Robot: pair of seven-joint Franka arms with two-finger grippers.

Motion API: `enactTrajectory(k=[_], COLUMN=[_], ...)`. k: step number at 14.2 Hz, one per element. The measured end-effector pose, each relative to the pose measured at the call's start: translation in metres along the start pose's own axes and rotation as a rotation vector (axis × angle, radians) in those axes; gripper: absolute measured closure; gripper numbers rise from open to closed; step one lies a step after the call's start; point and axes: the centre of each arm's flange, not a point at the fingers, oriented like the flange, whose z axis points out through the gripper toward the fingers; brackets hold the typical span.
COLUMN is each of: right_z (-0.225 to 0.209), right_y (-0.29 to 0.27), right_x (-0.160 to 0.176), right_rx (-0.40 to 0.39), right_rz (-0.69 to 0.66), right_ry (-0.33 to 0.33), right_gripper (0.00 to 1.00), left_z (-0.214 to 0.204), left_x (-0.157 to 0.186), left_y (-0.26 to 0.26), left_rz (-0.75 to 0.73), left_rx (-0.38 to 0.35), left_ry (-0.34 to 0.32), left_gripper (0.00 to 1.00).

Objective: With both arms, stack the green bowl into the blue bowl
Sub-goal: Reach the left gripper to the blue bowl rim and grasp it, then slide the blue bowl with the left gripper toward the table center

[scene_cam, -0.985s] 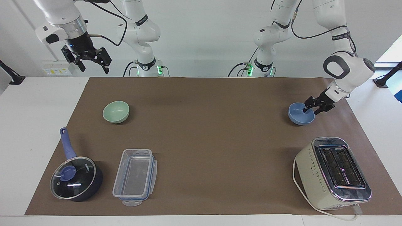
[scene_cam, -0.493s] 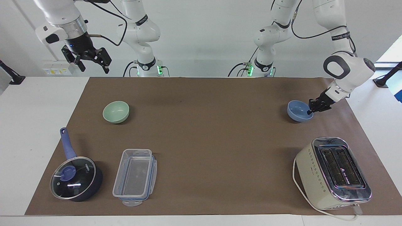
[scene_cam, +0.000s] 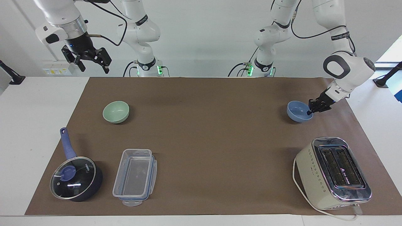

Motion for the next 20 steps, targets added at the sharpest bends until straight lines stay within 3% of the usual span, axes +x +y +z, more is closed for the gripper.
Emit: enactTrajectory(k=[5, 8, 15, 20], right_z=[0.000, 0.000, 0.000, 0.000], right_y=[0.000, 0.000, 0.000, 0.000], right_x=[0.000, 0.000, 0.000, 0.000], right_rx=[0.000, 0.000, 0.000, 0.000], right_rz=[0.000, 0.000, 0.000, 0.000], right_ry=[0.000, 0.000, 0.000, 0.000], right_gripper=[0.00, 0.00, 0.00, 0.00], left_z=[-0.006, 0.014, 0.059, 0.106], left_x=[0.028, 0.039, 0.044, 0.048], left_y=[0.115, 0.189, 0.368, 0.452], left_rz=[0.008, -0.061, -0.232, -0.220], left_rx=[-0.012, -0.003, 0.099, 0.104], left_ry=[-0.010, -0.026, -0.053, -0.067], left_gripper=[0.96, 0.96, 0.96, 0.96])
